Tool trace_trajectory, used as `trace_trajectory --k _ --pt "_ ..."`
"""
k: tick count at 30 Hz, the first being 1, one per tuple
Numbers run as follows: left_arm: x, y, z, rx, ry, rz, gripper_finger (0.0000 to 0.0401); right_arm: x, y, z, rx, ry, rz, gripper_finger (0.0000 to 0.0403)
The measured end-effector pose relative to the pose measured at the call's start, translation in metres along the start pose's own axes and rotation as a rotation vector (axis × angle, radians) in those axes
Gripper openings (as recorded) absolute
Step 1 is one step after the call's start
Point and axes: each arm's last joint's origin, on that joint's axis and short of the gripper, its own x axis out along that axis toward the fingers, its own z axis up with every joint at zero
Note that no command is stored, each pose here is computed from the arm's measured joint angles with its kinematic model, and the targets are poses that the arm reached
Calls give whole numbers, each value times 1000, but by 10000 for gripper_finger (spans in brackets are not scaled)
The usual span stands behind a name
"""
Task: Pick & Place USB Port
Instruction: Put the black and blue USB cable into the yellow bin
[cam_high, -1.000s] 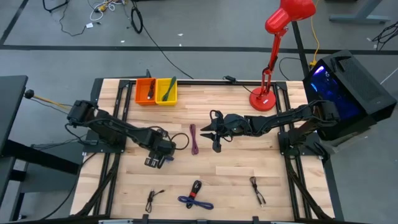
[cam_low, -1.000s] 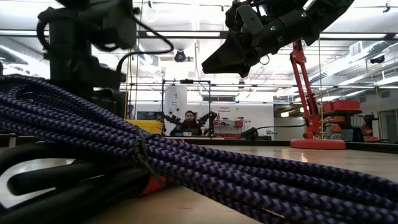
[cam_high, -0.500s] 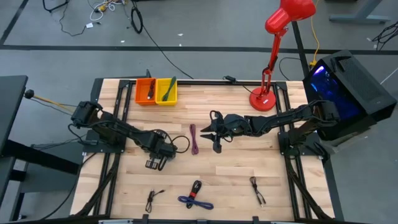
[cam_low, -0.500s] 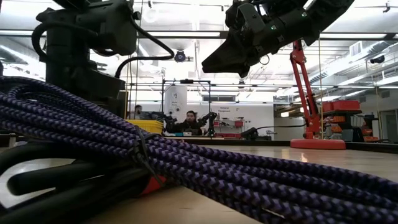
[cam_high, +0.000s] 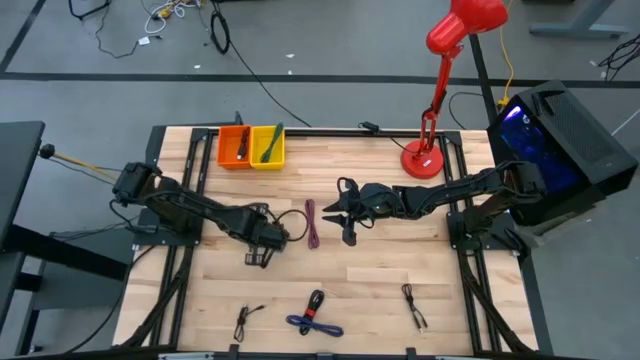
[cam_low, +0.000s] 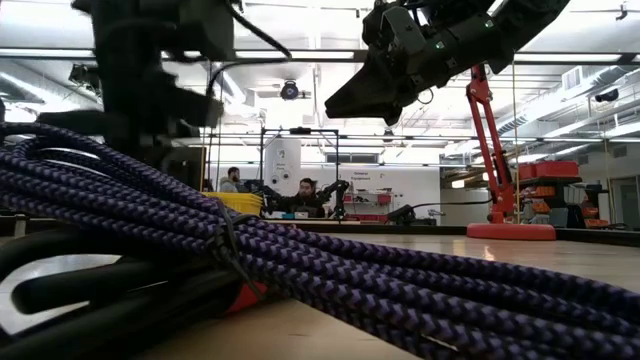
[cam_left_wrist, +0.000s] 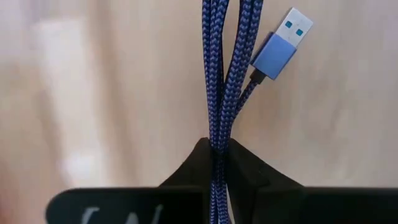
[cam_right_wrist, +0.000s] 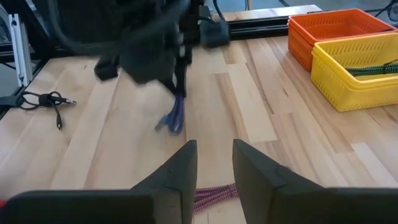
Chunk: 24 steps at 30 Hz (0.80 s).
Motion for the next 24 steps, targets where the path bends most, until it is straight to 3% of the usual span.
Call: trace_trajectory --k 6,12,16,20,24 --pt "-49 19 -1 -60 -102 119 24 0 0 -2 -2 17 -2 102" --pt "-113 47 -17 -152 -397 238 24 0 0 -1 -19 14 -1 102" --pt "-144 76 -36 -301 -576 394 24 0 0 0 -19 4 -1 102" --pt "-166 103 -46 -451 -738 480 24 0 0 1 -22 -6 -1 102" --pt "-178 127 -49 -541 -803 618 24 0 0 1 -25 -6 0 102"
